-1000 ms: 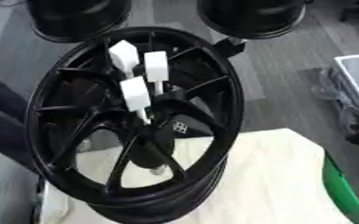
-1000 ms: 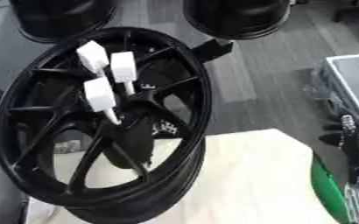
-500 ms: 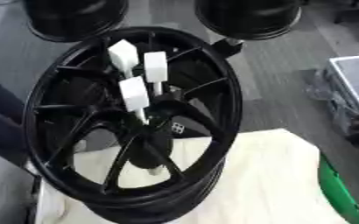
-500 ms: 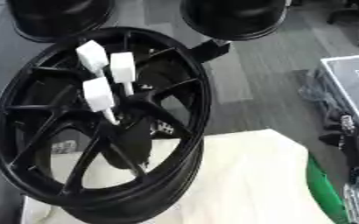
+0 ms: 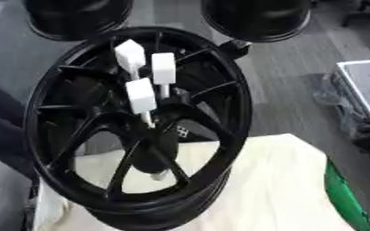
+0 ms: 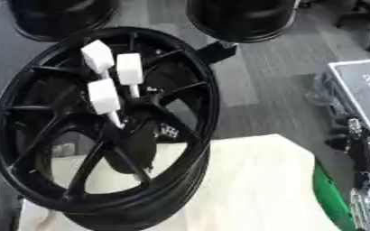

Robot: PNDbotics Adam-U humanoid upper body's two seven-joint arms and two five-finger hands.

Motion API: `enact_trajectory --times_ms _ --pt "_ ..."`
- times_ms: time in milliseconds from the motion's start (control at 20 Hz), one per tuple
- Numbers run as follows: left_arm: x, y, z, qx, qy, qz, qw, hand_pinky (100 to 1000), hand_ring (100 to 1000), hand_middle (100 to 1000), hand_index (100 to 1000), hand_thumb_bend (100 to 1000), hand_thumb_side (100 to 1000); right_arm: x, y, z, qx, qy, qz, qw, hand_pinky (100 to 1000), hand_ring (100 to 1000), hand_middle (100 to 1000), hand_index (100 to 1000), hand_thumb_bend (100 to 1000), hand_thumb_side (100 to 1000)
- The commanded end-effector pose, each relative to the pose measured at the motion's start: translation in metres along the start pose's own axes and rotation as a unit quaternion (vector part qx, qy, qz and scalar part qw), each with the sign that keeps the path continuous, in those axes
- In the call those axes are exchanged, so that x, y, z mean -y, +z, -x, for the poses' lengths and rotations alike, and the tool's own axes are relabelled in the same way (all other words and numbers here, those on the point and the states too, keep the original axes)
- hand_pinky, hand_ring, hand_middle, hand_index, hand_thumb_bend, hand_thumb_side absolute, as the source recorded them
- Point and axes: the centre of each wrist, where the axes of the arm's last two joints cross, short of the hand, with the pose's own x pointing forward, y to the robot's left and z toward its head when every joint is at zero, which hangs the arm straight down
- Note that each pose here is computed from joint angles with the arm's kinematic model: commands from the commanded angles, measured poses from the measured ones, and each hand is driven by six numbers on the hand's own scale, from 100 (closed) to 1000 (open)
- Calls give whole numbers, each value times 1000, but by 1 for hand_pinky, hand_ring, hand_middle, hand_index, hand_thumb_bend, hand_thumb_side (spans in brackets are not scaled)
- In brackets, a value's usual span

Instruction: Pull the pin out of the wheel hub.

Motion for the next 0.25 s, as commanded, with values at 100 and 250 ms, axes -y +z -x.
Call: enact_trajectory --times_ms 100,250 --pt "33 0 -25 -1 101 -112 989 416 333 664 780 898 543 2 -3 -8 15 -5 7 1000 670 536 584 752 100 959" --pt "60 -3 -29 -41 171 -183 967 431 345 641 771 866 548 1 -3 -7 13 -9 7 1000 670 536 584 752 100 957"
